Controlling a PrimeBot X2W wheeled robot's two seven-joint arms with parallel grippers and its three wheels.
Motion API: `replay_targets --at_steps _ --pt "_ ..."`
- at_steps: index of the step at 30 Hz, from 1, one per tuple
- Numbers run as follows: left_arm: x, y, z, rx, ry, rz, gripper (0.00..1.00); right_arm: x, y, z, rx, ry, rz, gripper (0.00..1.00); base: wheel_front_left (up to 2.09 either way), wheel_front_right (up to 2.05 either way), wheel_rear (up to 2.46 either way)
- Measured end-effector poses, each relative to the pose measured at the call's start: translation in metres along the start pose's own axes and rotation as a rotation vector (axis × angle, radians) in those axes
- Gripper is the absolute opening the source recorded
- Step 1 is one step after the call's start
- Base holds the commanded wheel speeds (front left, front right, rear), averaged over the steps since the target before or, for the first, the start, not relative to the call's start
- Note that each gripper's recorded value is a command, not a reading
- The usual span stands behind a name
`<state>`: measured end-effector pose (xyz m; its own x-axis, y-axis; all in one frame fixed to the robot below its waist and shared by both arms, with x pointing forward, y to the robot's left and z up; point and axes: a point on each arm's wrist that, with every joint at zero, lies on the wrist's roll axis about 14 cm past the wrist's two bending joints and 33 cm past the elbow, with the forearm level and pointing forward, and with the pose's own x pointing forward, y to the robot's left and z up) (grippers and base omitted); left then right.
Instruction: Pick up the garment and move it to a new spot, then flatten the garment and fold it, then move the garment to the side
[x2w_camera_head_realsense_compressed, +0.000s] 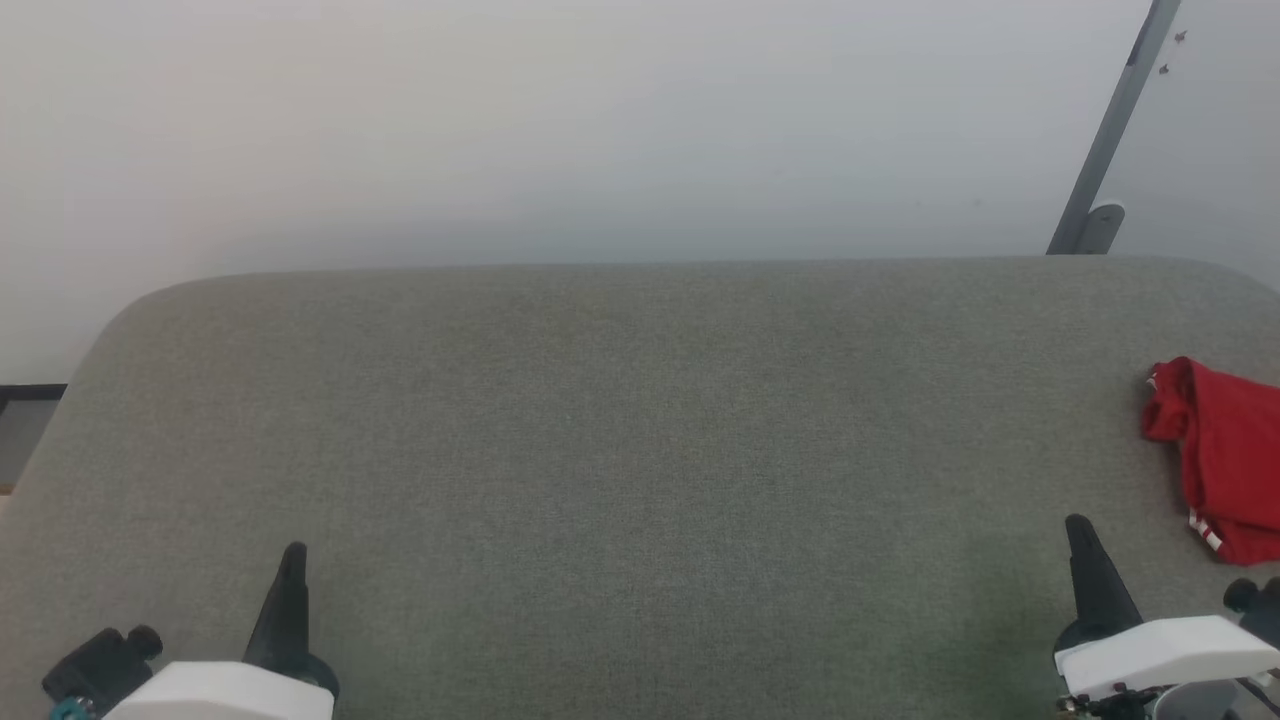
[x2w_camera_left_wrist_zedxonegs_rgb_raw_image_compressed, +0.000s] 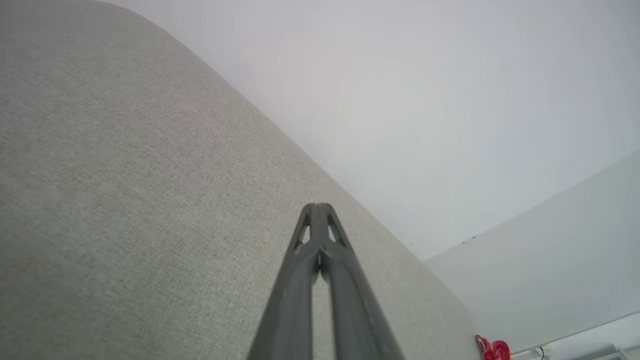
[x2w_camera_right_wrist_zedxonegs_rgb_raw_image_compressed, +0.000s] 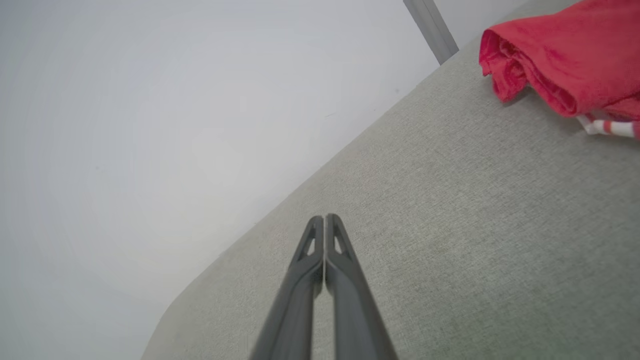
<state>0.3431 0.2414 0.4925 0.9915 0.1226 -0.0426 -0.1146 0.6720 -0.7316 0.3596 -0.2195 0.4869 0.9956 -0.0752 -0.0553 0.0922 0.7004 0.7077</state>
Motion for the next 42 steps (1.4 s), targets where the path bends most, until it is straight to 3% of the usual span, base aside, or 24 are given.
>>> replay_targets --at_steps 42 --pt "0.022 -0.022 -0.015 -0.435 0.060 -0.033 0.00 0.015 0.015 -0.002 0.458 0.028 0.028 0.00 0.00 0.00 0.00"
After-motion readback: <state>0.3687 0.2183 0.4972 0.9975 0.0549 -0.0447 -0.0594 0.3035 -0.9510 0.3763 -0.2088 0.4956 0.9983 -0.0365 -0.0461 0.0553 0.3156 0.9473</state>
